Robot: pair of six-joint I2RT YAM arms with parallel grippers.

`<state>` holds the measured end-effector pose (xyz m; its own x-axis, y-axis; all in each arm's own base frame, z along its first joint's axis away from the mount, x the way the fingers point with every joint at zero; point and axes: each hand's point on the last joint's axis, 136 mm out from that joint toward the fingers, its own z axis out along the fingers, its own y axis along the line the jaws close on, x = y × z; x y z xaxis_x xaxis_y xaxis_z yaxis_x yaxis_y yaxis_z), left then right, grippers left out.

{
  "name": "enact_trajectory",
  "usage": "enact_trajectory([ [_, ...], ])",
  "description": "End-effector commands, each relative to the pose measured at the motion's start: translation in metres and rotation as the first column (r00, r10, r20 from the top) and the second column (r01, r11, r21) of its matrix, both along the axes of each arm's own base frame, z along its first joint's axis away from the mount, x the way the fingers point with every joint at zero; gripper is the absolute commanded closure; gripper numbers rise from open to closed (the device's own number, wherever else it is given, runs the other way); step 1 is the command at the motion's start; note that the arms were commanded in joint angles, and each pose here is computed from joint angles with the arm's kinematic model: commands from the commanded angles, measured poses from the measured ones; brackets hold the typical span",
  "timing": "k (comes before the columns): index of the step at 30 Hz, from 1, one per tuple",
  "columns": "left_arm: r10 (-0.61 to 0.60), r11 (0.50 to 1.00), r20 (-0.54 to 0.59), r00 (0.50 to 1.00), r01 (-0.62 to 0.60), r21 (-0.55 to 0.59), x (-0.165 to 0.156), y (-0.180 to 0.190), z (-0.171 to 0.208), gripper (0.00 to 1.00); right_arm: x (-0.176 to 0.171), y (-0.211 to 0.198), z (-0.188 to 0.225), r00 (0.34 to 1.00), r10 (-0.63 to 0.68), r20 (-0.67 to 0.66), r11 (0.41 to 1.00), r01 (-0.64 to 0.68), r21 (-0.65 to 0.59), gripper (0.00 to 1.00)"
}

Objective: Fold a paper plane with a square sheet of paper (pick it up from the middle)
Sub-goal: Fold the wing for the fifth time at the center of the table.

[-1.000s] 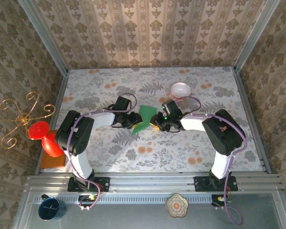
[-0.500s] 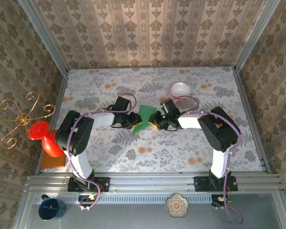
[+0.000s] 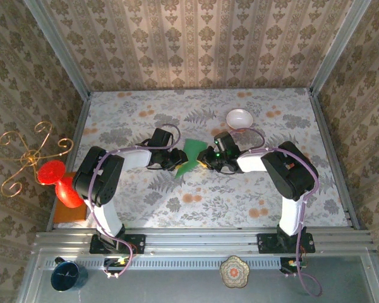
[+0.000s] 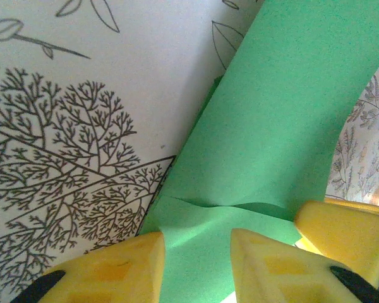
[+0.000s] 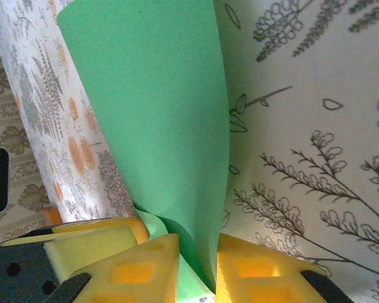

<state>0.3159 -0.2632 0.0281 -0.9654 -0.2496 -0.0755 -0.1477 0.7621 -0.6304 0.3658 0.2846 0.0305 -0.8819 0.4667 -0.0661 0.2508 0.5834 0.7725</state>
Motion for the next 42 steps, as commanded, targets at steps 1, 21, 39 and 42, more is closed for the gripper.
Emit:
enact_trajectory([
  [1, 0.027, 0.999, -0.071, 0.997, -0.023, 0.049, -0.015, 0.014, -0.015, 0.64, 0.002, 0.003, 0.0, 1.0, 0.0, 0.008, 1.0, 0.0, 0.03, 0.78],
  [21, -0.249, 0.963, 0.32, 0.914, 0.197, 0.186, -0.014, -0.015, 0.065, 0.51, 0.0, -0.032, 0.033, 0.992, -0.089, 0.093, 0.996, 0.091, -0.022, 0.94],
  [39, -0.72, 0.692, 0.549, 0.424, 0.389, 0.608, -0.029, -0.094, 0.061, 0.4, -0.011, -0.083, 0.043, 0.963, -0.264, -0.058, 0.962, 0.267, 0.059, 0.94],
  [42, -0.745, 0.667, 0.572, 0.342, 0.386, 0.638, -0.031, -0.103, 0.054, 0.39, -0.013, -0.087, 0.04, 0.952, -0.29, -0.094, 0.952, 0.298, 0.073, 0.94],
])
